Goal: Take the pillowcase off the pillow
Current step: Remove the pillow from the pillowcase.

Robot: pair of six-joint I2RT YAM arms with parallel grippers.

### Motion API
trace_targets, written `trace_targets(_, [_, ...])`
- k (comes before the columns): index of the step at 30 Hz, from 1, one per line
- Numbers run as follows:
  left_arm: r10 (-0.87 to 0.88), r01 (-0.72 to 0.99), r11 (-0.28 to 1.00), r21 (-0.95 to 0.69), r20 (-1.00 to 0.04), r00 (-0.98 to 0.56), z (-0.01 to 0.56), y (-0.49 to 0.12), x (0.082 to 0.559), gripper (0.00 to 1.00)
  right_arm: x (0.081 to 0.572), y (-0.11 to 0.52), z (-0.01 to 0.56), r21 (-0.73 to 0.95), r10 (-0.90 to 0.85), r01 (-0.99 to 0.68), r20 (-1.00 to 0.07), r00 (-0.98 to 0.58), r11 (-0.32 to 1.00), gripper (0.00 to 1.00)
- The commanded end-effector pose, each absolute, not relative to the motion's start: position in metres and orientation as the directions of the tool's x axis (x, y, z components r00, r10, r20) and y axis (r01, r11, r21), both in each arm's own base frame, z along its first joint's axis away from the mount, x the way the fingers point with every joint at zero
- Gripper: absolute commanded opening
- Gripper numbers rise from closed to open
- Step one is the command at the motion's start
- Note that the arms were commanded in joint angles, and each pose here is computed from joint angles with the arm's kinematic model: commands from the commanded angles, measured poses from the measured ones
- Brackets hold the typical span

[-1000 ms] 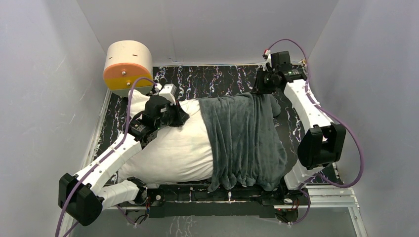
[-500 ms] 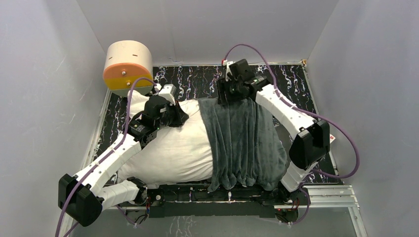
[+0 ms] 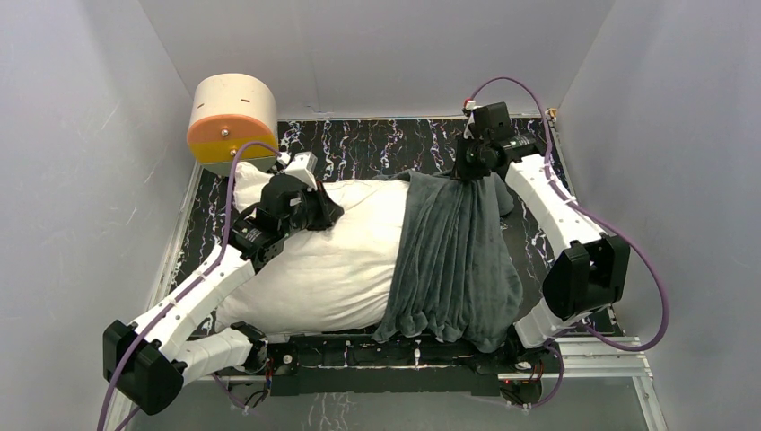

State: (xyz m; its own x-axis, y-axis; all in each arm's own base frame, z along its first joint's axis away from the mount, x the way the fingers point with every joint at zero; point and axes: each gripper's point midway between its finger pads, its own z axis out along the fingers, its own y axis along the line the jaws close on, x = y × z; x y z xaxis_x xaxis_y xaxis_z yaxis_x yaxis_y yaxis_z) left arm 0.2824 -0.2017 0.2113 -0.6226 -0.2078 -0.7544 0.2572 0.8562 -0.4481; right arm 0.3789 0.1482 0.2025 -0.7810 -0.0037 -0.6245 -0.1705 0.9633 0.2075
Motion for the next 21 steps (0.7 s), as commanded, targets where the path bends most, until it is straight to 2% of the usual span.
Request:
trace_targets(1, [-0.15, 0.148, 0.931, -0.334, -0.719, -0.679, 0.184, -0.163, 0.266, 0.0, 0.402, 0.119, 0.259, 0.214, 0.068, -0.152, -0.762, -0.644, 0.965, 0.1])
trace_targets(4, [-0.149, 0.165, 0.922, -0.349, -0.716, -0.682, 0.186, -0.167, 0.266, 0.0, 0.39, 0.148, 0.269, 0.279, 0.043, -0.26, -0.754, -0.656, 0.925, 0.22])
trace_targets(7, [-0.149, 0.171, 0.92, -0.353, -0.716, -0.682, 0.187, -0.169, 0.267, 0.0, 0.38, 0.165, 0.278, 0.272, 0.0, -0.31, -0.752, -0.659, 0.911, 0.46])
trace_targets(10, [-0.144, 0.166, 0.923, -0.347, -0.713, -0.686, 0.186, -0.17, 0.269, 0.0, 0.378, 0.149, 0.284, 0.197, 0.008, -0.227, -0.772, -0.636, 0.954, 0.64])
trace_targets(14, [-0.121, 0.137, 0.947, -0.289, -0.72, -0.683, 0.186, -0.16, 0.275, 0.0, 0.351, 0.099, 0.302, 0.102, 0.058, -0.054, -0.846, -0.53, 0.993, 0.77])
trace_targets(17, [-0.093, 0.107, 0.968, -0.226, -0.722, -0.685, 0.187, -0.153, 0.286, 0.0, 0.289, 0.119, 0.283, 0.263, 0.112, -0.196, -0.821, -0.56, 0.945, 0.83])
trace_targets(18, [-0.088, 0.104, 0.97, -0.218, -0.719, -0.69, 0.189, -0.154, 0.292, 0.0, 0.266, 0.137, 0.264, 0.36, 0.126, -0.26, -0.767, -0.629, 0.896, 0.85])
trace_targets(20, [-0.089, 0.092, 0.973, -0.214, -0.705, -0.703, 0.193, -0.153, 0.316, 0.0, 0.231, 0.147, 0.221, 0.475, 0.167, -0.201, -0.625, -0.763, 0.856, 0.86])
trace_targets(21, [-0.097, 0.091, 0.97, -0.226, -0.701, -0.707, 0.194, -0.152, 0.323, 0.0, 0.225, 0.149, 0.212, 0.496, 0.172, -0.188, -0.594, -0.786, 0.848, 0.86])
